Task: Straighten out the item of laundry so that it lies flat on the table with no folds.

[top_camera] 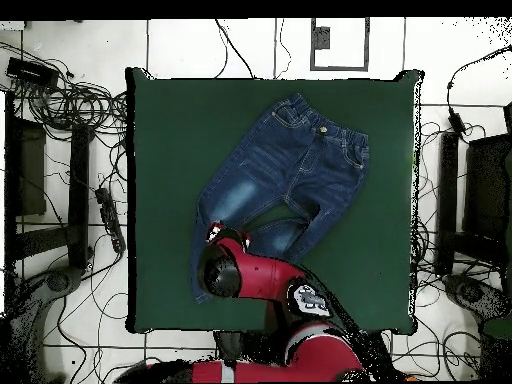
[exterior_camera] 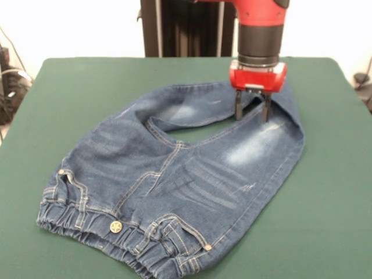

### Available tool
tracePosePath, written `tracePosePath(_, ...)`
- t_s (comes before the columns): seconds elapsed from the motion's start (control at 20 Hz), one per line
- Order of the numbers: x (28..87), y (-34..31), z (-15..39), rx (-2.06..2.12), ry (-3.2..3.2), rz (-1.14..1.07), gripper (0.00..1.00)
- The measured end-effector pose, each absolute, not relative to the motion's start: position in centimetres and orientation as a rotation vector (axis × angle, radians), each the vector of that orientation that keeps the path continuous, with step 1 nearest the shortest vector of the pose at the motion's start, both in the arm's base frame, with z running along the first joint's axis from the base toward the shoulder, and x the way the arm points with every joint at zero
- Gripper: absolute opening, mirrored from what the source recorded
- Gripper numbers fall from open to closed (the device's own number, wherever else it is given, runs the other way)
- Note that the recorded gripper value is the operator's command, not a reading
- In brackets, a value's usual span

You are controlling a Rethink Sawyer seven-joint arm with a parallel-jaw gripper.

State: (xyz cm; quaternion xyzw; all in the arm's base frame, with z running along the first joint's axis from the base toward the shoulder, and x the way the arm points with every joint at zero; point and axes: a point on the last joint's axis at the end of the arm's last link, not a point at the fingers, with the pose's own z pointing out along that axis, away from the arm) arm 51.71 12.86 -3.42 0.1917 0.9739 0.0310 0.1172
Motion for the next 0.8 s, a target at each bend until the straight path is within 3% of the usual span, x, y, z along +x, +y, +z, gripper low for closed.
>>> tracePosePath(0.8,50.95,13.25,-4.46,0.654,2.798,0.035,1.0)
